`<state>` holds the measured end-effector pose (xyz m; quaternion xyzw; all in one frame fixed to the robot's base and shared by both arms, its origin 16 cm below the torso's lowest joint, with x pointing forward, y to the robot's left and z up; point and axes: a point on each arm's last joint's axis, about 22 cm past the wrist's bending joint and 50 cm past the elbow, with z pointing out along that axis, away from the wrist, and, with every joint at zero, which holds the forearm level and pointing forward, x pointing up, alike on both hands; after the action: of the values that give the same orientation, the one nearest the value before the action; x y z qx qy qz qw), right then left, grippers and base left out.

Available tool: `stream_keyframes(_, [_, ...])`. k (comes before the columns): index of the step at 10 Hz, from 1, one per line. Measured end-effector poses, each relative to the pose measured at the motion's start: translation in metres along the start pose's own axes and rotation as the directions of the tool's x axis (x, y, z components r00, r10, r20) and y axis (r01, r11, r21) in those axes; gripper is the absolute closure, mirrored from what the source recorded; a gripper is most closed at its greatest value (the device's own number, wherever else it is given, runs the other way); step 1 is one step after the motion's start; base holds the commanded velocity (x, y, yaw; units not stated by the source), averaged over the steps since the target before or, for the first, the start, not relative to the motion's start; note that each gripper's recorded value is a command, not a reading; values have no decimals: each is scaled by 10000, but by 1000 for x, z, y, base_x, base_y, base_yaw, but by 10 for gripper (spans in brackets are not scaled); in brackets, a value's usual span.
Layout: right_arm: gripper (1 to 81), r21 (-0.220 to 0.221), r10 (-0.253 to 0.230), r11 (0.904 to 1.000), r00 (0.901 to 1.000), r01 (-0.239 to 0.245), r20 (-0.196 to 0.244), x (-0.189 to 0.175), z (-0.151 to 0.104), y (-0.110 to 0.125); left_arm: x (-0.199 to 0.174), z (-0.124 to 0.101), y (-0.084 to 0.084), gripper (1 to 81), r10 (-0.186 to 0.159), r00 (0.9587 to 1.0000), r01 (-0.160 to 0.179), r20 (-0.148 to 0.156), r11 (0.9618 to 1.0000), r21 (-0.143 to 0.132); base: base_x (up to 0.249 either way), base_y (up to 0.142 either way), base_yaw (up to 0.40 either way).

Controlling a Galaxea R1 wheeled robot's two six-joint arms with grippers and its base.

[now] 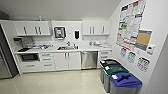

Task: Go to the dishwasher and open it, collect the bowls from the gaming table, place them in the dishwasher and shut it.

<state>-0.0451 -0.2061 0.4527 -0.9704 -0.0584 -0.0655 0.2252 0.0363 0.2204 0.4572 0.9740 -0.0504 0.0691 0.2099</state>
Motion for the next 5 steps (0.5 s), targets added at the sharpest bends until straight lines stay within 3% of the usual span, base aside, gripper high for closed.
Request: stream_keyframes(5, [10,1,-4,10000,10000,4,-12,1,0,0,2,0,0,10,10,10000,-10,-21,10000,5,144,0,0])
